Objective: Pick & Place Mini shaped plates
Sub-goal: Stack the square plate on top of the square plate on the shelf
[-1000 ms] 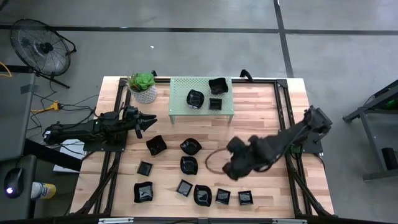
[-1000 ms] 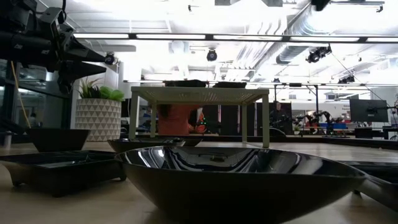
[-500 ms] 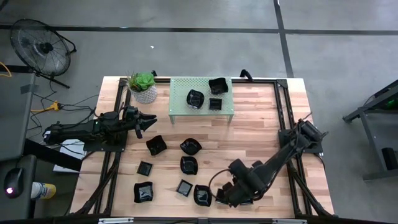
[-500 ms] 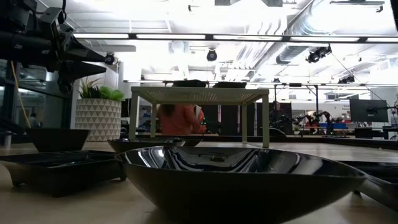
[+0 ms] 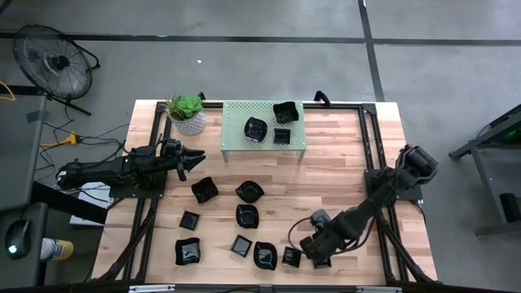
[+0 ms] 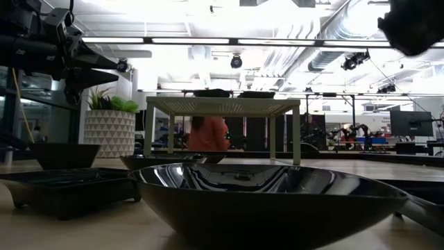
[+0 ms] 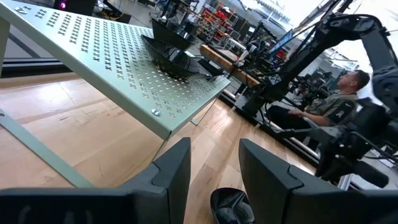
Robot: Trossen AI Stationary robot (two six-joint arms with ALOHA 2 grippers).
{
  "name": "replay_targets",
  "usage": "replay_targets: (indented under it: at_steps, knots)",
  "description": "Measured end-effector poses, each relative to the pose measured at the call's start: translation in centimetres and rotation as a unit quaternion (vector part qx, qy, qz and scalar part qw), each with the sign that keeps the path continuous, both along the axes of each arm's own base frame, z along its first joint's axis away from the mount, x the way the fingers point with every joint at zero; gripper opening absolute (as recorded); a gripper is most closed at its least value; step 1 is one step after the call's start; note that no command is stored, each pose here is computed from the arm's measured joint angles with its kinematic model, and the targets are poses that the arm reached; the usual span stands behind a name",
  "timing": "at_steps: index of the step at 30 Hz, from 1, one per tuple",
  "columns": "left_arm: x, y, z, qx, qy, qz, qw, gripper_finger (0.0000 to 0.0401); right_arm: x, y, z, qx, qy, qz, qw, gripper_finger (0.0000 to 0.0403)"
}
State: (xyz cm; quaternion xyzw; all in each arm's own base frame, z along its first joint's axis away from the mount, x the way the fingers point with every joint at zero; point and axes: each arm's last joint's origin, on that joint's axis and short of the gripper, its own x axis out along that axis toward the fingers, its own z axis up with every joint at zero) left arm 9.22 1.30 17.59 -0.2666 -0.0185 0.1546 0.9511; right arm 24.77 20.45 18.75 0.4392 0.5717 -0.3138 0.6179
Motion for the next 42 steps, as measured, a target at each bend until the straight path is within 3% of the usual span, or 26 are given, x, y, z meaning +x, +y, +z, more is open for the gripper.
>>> replay_targets:
  at_steps: [7,19,28,42]
  knots:
    - [0.0,0.0,0.0,0.0,0.0,0.0,1.0,0.0133,-1.9,0.1,-2.2,0.04,0.038,0.0,0.999,0.0067]
    - [0.0,0.0,0.0,0.0,0.0,0.0,1.0,0.0134,-3.3,1.8,-2.4,0.036,0.025,0.011,0.999,0.0067]
    - [0.0,0.0,0.0,0.0,0.0,0.0,1.0,0.0134,-3.2,2.6,-2.6,0.049,0.005,0.011,0.999,0.007]
    - [0.0,0.0,0.0,0.0,0.0,0.0,1.0,0.0133,-3.1,3.0,-3.2,0.062,0.02,-0.012,0.998,0.0114]
